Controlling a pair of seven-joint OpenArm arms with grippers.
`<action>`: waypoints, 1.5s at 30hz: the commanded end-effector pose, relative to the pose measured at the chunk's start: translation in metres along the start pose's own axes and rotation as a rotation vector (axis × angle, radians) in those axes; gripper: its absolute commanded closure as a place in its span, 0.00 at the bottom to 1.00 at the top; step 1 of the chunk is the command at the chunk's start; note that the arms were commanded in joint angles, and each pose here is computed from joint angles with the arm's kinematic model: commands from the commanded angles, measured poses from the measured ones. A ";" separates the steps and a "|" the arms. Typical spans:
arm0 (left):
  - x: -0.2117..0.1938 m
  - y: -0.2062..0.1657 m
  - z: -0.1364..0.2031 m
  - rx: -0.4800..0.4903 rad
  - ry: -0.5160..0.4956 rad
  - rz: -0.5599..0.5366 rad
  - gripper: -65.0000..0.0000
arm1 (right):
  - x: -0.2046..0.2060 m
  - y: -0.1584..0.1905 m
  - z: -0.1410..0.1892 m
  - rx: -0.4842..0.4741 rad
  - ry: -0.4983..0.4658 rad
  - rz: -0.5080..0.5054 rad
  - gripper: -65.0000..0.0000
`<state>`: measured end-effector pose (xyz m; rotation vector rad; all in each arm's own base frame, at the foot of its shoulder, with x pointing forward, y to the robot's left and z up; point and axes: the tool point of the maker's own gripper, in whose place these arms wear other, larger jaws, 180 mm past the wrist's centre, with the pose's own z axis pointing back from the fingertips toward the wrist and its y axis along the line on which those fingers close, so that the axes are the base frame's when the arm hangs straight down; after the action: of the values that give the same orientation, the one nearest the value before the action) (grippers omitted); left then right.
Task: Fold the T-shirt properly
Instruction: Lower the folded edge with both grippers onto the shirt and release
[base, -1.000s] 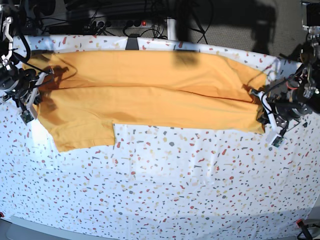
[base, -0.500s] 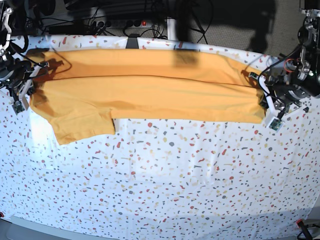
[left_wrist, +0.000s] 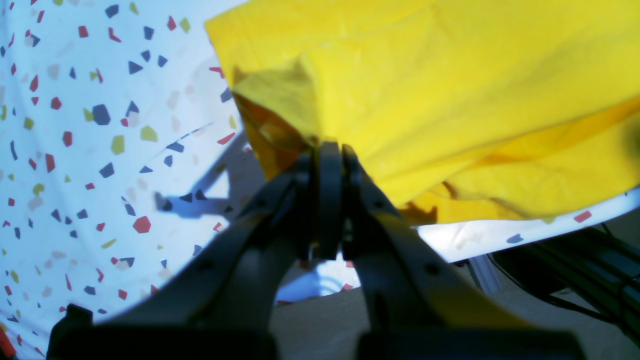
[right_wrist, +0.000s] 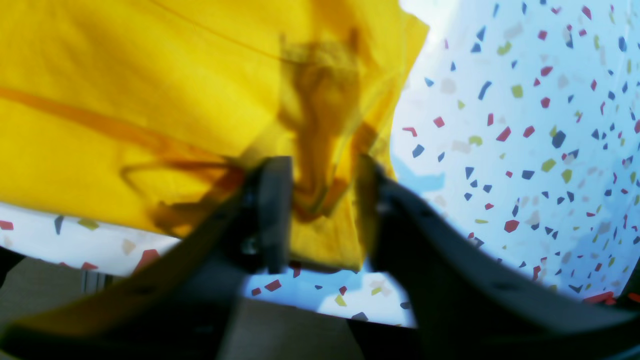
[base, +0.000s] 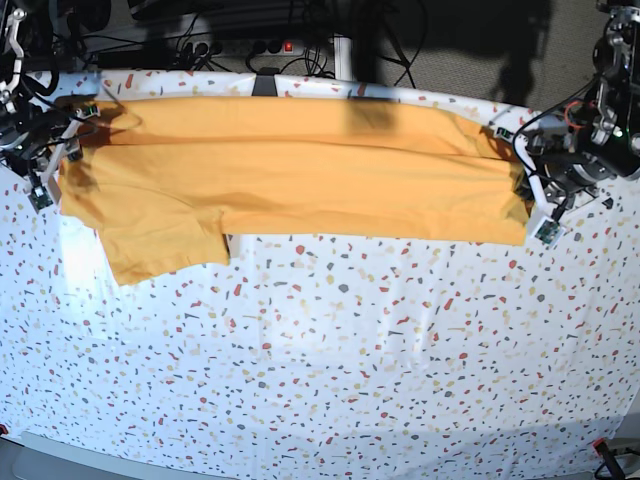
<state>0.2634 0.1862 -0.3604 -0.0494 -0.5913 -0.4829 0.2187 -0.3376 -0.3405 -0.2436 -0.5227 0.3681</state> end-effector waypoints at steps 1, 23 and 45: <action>0.008 0.008 0.006 0.024 -0.021 -0.014 0.78 | 0.010 -0.008 0.006 -0.020 -0.028 0.021 0.51; 0.039 0.031 0.004 0.232 -0.197 0.152 0.50 | 0.152 -0.076 0.011 -0.047 -0.531 -0.255 0.47; 0.048 0.002 -0.005 0.152 -0.231 0.190 0.50 | 0.114 -0.018 -0.159 0.185 -0.073 -0.325 0.70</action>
<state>0.2940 0.1656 -0.3504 -0.0251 -0.7919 -0.2402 0.4020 -0.3232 -0.4186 0.0510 -0.6141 0.1013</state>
